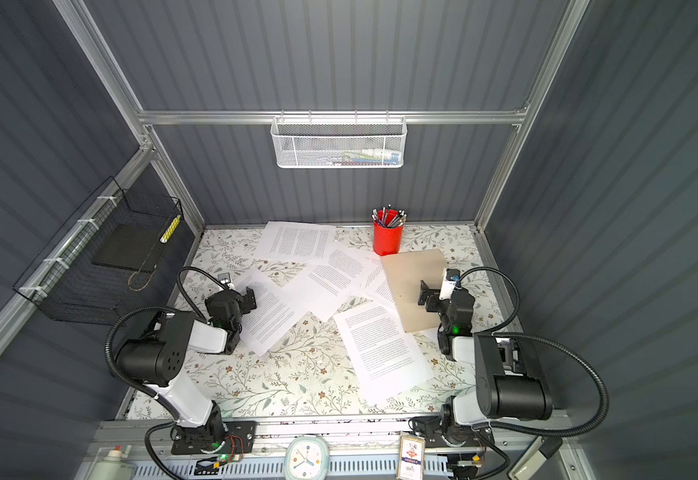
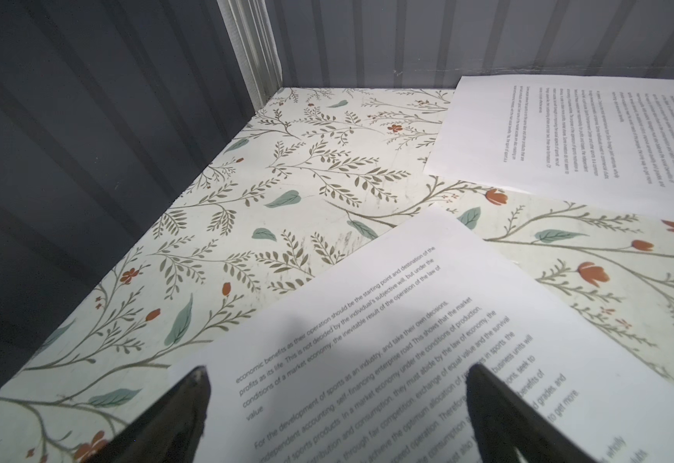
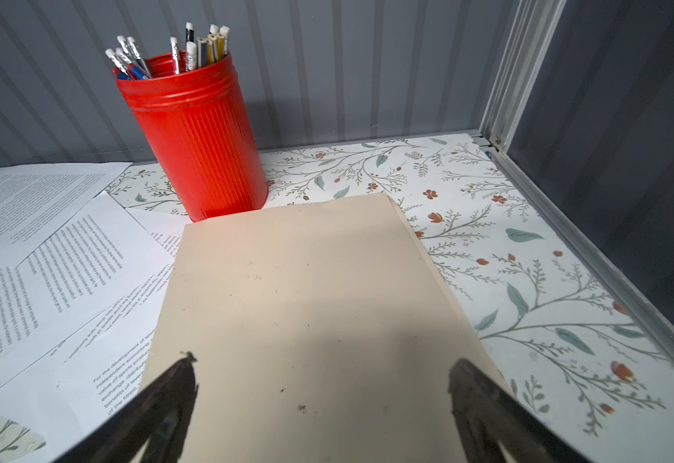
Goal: Put the files into the folder
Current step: 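Move the left gripper toward the papers while the right gripper approaches the beige folder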
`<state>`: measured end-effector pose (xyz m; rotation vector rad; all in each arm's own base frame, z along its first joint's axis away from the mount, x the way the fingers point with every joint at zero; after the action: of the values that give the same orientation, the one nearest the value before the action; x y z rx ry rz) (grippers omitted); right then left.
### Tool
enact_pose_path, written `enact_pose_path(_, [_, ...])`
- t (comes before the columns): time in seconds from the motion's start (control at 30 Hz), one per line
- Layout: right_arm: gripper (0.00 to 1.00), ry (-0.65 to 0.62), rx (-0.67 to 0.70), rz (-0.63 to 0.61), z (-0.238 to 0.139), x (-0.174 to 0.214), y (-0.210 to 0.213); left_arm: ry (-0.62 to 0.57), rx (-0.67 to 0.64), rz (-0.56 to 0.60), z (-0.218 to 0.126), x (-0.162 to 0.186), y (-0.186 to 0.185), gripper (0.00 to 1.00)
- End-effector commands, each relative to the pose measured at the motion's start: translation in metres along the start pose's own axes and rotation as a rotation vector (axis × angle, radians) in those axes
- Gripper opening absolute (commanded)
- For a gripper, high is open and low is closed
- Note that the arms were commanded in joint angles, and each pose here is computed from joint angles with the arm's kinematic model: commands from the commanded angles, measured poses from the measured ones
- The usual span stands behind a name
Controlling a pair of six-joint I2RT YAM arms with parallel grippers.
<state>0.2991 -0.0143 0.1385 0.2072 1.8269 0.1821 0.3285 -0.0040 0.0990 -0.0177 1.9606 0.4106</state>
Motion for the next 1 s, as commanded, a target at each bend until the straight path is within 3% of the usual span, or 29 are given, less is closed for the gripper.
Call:
enact_pose_path(0.0, [0.99,-0.021,0.043,0.022,0.001,-0.004,-0.005,-0.007,0.006,-0.005,0.0,-0.002,0.001,1.0])
enact_pose_path(0.13, [0.99,-0.064,0.191,0.025,-0.017,-0.028,-0.003,-0.041,-0.042,0.022,-0.014,-0.019,0.002,1.0])
enact_pose_path(0.2, [0.99,-0.101,0.32,0.119,-0.031,-0.054,-0.006,0.016,-0.101,0.045,-0.025,-0.044,0.002,1.0])
enact_pose_path(0.33, [0.99,-0.165,0.514,0.377,-0.049,-0.079,-0.019,0.248,-0.065,-0.19,-0.032,-0.082,-0.001,1.0])
enact_pose_path(0.43, [0.99,-0.105,0.51,0.498,-0.043,-0.08,-0.037,0.378,0.24,-0.315,-0.031,-0.093,-0.033,1.0])
enact_pose_path(0.5, [0.99,-0.01,0.474,0.607,-0.03,-0.07,-0.054,0.413,0.468,-0.31,-0.041,-0.1,-0.07,1.0])
enact_pose_path(0.6, [0.99,0.132,0.391,0.714,-0.007,-0.066,-0.068,0.477,0.706,-0.309,-0.056,-0.105,-0.115,1.0])
enact_pose_path(0.8, [0.99,0.299,0.369,0.858,0.033,-0.05,-0.092,0.552,1.0,-0.243,-0.092,-0.112,-0.185,1.0])
enact_pose_path(0.97, [0.98,0.4,0.387,1.007,0.049,-0.031,-0.115,0.612,1.115,-0.226,-0.108,-0.11,-0.223,1.0])
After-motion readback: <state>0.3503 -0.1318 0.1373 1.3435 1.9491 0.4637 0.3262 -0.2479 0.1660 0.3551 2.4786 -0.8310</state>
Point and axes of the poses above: each gripper's point midway between its finger pads, its own z axis out along the fingers, its own y axis along the line the jaws close on, x = y × z, the point moved 9 cm from there along -z, back along the fingers, and after that the axes turned 10 degrees about z, right-handed, at the moved point
